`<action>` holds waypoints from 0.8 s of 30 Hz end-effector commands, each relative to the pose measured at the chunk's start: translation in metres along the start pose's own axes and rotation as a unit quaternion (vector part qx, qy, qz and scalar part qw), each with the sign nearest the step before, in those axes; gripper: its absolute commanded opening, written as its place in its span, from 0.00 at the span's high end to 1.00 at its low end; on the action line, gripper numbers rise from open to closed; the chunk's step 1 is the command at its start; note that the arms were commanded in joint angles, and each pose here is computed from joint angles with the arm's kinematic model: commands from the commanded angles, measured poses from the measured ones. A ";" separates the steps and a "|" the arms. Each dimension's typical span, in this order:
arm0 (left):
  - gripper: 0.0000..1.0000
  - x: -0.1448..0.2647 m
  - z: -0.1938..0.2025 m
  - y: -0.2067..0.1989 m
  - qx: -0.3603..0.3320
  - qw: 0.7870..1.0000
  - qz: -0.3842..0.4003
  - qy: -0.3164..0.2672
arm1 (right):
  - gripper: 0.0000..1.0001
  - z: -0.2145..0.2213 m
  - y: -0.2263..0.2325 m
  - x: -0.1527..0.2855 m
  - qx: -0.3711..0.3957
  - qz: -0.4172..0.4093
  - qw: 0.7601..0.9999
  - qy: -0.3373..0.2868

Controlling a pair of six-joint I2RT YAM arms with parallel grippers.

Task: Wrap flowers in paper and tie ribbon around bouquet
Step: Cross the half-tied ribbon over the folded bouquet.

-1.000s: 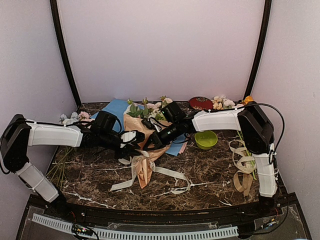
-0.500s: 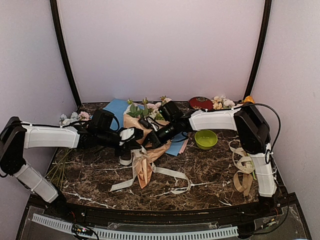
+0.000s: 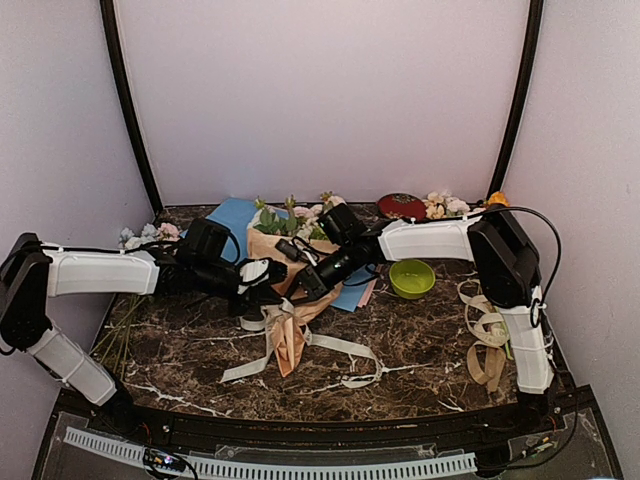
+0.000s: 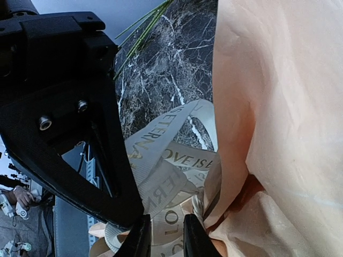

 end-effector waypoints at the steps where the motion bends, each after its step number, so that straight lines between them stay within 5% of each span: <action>1: 0.95 0.004 -0.001 -0.006 -0.002 1.000 0.027 0.010 | 0.78 -0.004 0.018 -0.004 0.041 -0.036 0.998 0.003; 13: 0.58 -0.004 0.019 0.005 -0.027 0.998 -0.006 0.050 | 0.77 0.002 0.011 -0.011 0.036 -0.025 0.999 0.016; 20: 0.56 -0.011 0.034 0.000 -0.038 0.997 -0.009 0.067 | 0.76 0.001 0.005 -0.013 0.035 -0.007 0.999 0.018; 24: 0.71 -0.014 0.035 0.005 -0.045 0.996 -0.036 0.065 | 0.76 0.000 -0.001 -0.013 0.037 0.006 0.999 0.025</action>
Point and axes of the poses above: each gripper's point midway between its finger pads, its own x axis back along the fingers, its own y axis along the line the jaws close on, z = x × y, the point moved 1 cm from there along x, back along the fingers, and after that the axes turned 2 degrees about -x, right-handed, at the moved point
